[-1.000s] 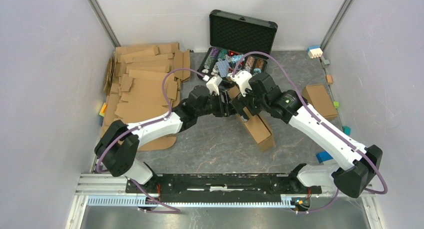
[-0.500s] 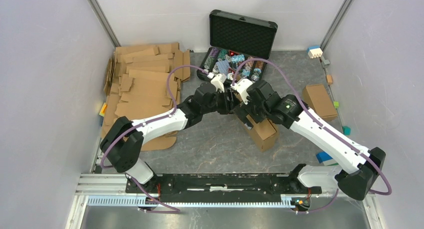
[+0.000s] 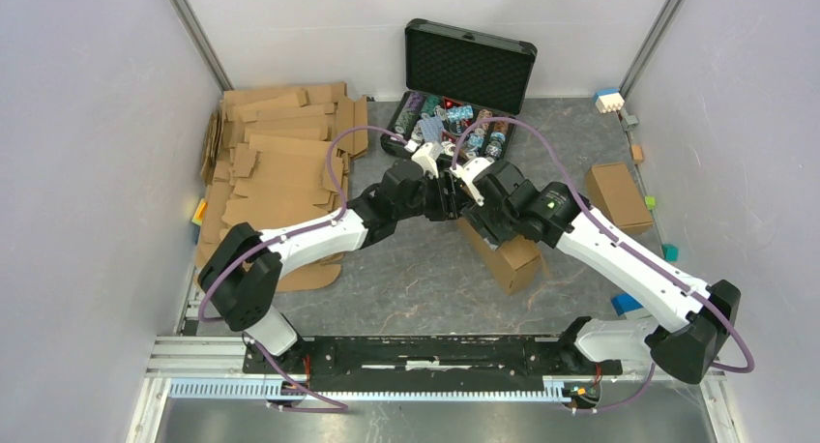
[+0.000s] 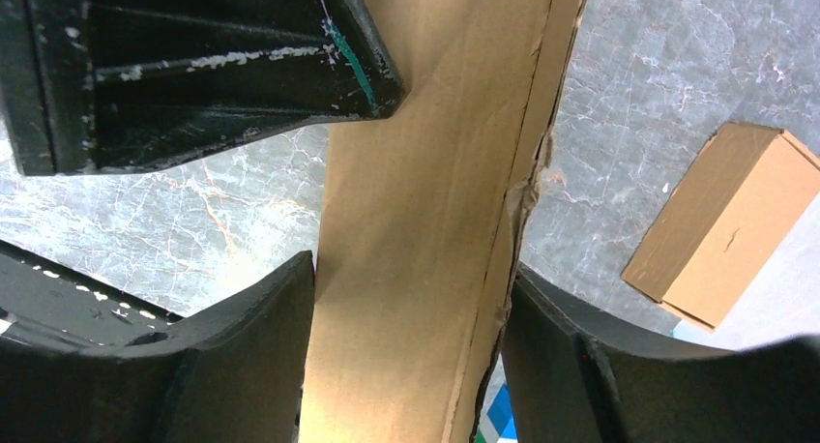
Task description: Fold the paper box
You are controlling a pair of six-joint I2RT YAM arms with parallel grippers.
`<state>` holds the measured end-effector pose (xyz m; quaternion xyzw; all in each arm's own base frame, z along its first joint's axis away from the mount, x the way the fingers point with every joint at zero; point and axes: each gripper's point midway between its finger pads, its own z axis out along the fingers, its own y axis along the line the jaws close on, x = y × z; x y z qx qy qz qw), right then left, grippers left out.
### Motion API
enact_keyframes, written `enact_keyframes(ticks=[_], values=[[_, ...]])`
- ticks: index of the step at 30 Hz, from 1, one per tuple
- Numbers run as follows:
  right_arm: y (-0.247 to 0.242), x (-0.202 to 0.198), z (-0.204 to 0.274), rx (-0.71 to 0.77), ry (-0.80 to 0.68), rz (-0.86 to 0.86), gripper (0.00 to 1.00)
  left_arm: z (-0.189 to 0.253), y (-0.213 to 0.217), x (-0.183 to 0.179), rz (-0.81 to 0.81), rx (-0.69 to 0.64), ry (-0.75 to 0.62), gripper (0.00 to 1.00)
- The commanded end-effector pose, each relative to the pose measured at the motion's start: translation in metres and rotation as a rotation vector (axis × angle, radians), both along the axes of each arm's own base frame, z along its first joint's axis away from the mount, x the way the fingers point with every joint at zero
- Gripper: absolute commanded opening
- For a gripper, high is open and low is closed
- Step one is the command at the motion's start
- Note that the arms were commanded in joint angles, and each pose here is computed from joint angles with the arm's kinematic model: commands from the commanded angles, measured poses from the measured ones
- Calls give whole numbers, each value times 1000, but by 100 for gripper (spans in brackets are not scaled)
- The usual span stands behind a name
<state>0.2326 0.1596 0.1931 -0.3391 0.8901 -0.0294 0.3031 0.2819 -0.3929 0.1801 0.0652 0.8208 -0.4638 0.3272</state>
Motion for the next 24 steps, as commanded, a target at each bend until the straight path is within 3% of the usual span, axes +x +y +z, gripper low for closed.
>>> enact_keyframes(ticks=[1, 6, 10, 13, 19, 24], values=[[-8, -3, 5, -15, -15, -24, 65, 1, -4, 1, 9, 10, 11, 63], [-6, 3, 12, -2, -55, -22, 54, 14, 22, -1, 23, 70, -43, 69], [5, 8, 19, 62, -84, 1, 43, 25, 74, -2, 90, 151, -61, 74], [27, 8, 26, 158, -82, 67, 40, 41, 121, -4, 170, 162, -83, 76], [87, -3, 42, 321, -39, 394, 38, 59, 202, -19, 366, 257, -134, 78], [110, -1, 26, 254, 26, 548, 35, 53, 244, -26, 514, 330, -186, 79]])
